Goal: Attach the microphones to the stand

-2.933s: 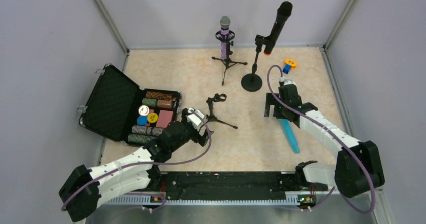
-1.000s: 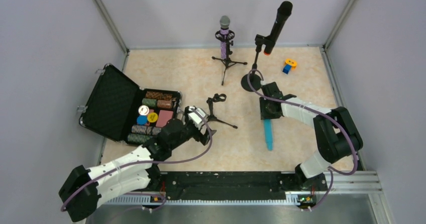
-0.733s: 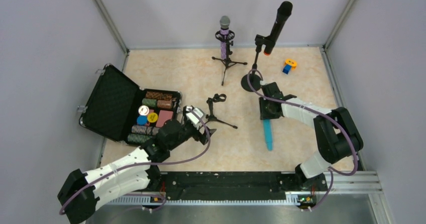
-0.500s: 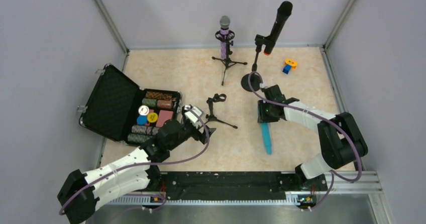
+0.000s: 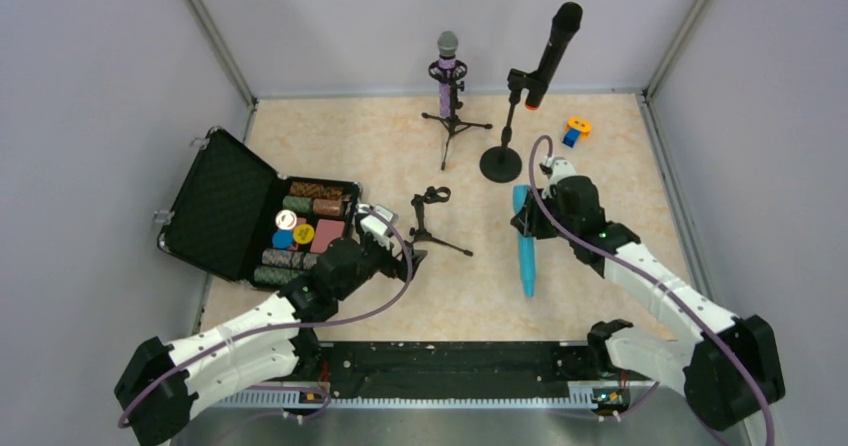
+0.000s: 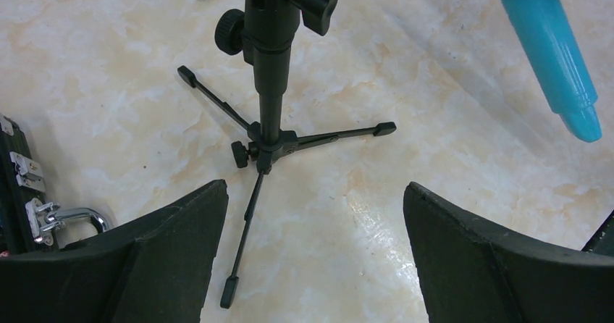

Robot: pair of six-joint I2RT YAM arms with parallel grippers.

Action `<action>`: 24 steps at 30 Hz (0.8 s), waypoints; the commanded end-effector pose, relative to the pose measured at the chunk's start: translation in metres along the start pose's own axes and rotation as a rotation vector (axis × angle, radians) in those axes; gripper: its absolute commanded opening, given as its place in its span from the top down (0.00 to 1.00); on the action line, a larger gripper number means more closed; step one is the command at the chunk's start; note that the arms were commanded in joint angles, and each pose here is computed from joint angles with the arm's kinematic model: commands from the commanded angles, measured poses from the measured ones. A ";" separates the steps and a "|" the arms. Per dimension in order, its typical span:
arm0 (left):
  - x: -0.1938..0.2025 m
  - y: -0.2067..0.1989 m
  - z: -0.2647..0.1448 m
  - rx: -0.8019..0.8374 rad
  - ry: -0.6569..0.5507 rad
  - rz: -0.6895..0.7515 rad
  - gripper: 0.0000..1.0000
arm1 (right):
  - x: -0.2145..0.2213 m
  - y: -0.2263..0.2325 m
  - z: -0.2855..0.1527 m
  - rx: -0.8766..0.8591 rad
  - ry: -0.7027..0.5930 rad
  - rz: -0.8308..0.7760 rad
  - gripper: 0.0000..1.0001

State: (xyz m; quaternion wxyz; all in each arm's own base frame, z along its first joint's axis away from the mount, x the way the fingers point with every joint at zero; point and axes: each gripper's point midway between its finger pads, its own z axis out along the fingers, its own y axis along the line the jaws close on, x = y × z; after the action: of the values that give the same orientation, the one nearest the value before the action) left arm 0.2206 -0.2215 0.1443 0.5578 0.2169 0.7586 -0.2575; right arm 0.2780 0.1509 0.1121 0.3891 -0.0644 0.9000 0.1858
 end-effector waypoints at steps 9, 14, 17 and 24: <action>-0.013 -0.003 0.005 -0.021 -0.039 -0.120 0.01 | -0.068 0.050 -0.073 -0.284 -0.531 -0.030 1.00; -0.017 -0.006 0.006 -0.016 -0.049 -0.182 0.01 | -0.080 0.050 -0.101 -0.308 -0.686 -0.041 1.00; -0.021 -0.014 0.007 0.023 -0.054 -0.187 0.01 | -0.084 0.049 -0.113 -0.306 -0.749 -0.049 1.00; -0.025 -0.017 0.014 0.031 -0.076 -0.219 0.01 | -0.090 0.050 -0.130 -0.312 -0.803 -0.046 1.00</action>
State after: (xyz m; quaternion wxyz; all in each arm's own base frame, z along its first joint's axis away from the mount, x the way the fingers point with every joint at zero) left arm 0.2209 -0.2327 0.1385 0.5290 0.1541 0.7780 -0.3019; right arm 0.2422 0.1445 0.2493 0.6722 -0.0682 0.6685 0.3110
